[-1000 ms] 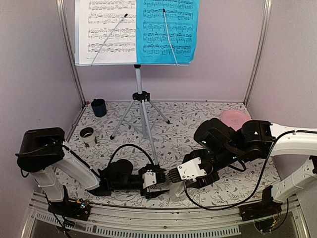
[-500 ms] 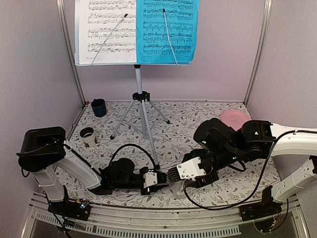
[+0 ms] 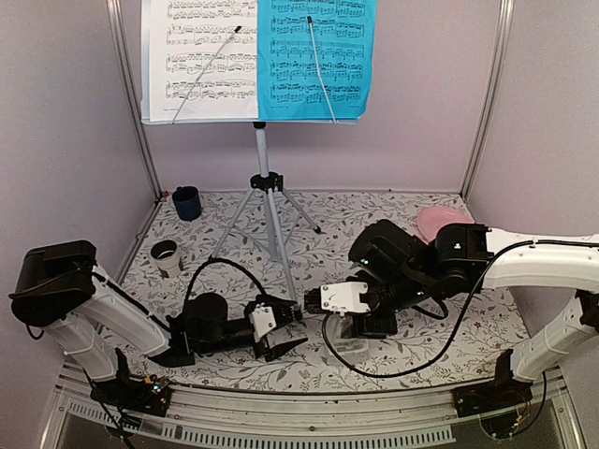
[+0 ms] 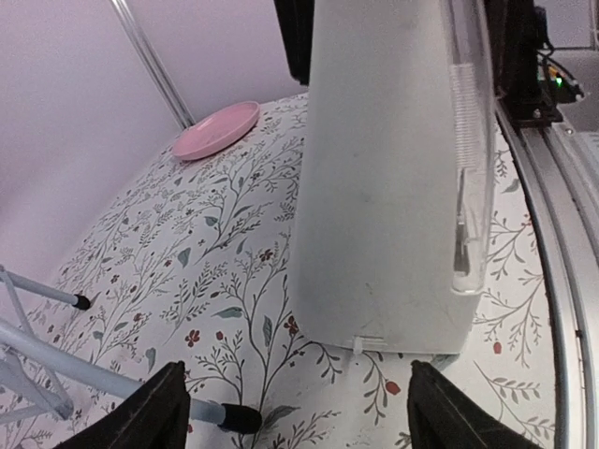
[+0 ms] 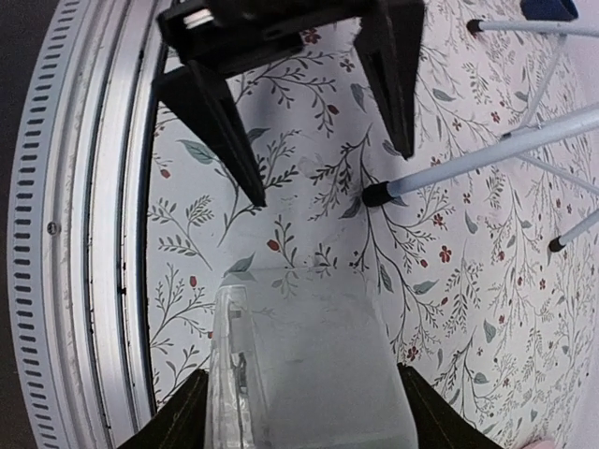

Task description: Set up the instrument practice props

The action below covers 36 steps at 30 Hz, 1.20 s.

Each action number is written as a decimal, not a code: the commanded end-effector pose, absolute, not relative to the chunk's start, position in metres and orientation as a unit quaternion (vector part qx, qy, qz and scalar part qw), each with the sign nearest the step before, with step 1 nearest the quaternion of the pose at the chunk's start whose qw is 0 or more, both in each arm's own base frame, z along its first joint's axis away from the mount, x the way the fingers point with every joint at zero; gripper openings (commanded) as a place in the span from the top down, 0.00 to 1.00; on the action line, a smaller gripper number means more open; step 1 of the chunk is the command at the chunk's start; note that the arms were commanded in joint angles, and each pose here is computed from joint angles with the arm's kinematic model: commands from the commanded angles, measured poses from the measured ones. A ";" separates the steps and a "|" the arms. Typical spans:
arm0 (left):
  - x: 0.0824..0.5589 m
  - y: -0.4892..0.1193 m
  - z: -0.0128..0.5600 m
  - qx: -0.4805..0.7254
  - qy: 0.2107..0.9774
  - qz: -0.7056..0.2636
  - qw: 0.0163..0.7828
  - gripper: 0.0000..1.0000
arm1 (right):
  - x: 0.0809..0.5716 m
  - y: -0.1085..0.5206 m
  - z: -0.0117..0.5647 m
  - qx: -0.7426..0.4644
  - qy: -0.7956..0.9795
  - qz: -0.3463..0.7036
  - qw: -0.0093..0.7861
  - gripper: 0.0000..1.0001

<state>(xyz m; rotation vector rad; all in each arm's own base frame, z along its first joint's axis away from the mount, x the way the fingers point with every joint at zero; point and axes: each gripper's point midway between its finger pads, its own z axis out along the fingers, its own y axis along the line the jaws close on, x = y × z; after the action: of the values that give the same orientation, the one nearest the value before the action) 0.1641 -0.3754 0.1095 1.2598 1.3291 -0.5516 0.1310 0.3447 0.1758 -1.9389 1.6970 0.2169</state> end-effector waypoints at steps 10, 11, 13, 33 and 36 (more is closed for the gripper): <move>0.197 -0.351 0.154 0.378 0.623 -0.264 0.632 0.14 | 0.245 0.370 0.246 -0.430 0.805 0.110 0.395 0.75; 0.198 -0.351 0.155 0.372 0.627 -0.264 0.631 0.14 | 0.250 0.371 0.243 -0.418 0.811 0.109 0.395 0.74; 0.201 -0.352 0.155 0.366 0.635 -0.261 0.628 0.14 | 0.258 0.373 0.235 -0.389 0.828 0.114 0.387 0.74; 0.223 -0.368 0.153 0.343 0.682 -0.229 0.605 0.06 | 0.287 0.379 0.222 -0.292 0.871 0.150 0.367 0.09; 0.221 -0.377 0.155 0.354 0.680 -0.240 0.596 0.03 | 0.289 0.377 0.242 -0.289 0.860 0.163 0.387 0.00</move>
<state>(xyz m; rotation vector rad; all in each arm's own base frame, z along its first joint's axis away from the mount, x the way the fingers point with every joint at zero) 0.2163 -0.3694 0.1548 0.8035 1.5620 -0.5609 0.2826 0.3714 0.1922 -0.8067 2.3056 0.3166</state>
